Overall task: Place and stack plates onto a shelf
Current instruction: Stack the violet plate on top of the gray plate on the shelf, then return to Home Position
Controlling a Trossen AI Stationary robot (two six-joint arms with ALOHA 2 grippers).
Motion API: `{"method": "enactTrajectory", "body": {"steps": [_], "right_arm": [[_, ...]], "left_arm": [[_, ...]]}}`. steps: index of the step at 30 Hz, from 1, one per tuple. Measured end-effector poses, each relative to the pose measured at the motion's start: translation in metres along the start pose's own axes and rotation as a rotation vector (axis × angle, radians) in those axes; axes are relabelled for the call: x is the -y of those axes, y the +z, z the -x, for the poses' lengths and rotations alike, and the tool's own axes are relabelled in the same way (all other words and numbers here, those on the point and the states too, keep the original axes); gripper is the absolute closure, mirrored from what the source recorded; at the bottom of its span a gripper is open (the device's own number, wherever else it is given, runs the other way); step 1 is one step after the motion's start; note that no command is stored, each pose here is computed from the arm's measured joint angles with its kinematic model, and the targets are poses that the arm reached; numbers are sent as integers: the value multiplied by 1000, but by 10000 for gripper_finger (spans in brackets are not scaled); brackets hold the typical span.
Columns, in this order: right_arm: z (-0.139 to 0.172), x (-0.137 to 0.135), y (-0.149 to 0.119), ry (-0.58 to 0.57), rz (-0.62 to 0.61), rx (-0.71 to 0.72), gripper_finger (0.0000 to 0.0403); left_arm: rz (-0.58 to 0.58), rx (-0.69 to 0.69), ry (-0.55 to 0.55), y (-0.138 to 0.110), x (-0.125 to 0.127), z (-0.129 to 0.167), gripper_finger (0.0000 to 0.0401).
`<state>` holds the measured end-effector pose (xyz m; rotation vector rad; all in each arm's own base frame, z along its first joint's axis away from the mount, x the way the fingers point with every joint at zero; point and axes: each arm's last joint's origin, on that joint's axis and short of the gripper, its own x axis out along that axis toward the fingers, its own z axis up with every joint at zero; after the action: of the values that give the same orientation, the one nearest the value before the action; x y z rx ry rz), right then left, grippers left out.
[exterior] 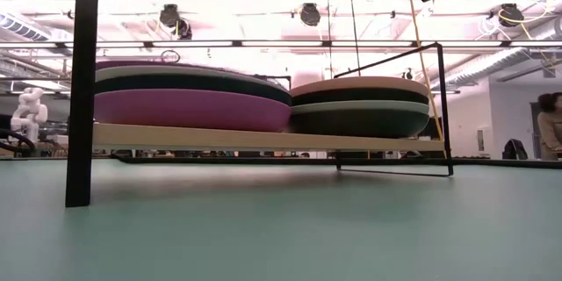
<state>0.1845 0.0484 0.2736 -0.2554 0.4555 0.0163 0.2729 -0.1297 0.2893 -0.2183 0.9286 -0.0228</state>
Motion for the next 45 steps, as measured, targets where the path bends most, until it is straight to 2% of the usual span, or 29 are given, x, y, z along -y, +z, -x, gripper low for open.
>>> {"method": "enactTrajectory", "body": {"steps": [5,10,15,17,21,27,31,37,42,45], "right_arm": [[0,0,0,0,0,0,403],[0,0,0,0,0,0,403],[0,0,0,0,0,0,403],[0,0,0,0,1,2,403],[0,0,3,-3,-1,26,403],[0,1,6,-7,11,57,403],[0,1,6,-7,28,58,403],[6,3,7,-11,43,80,403],[17,6,8,-15,48,104,403],[24,8,7,-17,47,111,403]], "left_arm": [[-9,17,-10,2,1,0,284],[-23,61,-13,5,2,0,273],[-131,105,-25,9,4,1,272],[-177,130,1,11,4,1,272],[-277,158,70,12,3,1,288],[-392,158,87,13,1,1,339],[-411,163,101,16,-3,0,358],[-461,185,97,16,-6,3,361],[-450,213,94,0,-20,16,362],[-423,287,78,-10,-29,34,362]]}}
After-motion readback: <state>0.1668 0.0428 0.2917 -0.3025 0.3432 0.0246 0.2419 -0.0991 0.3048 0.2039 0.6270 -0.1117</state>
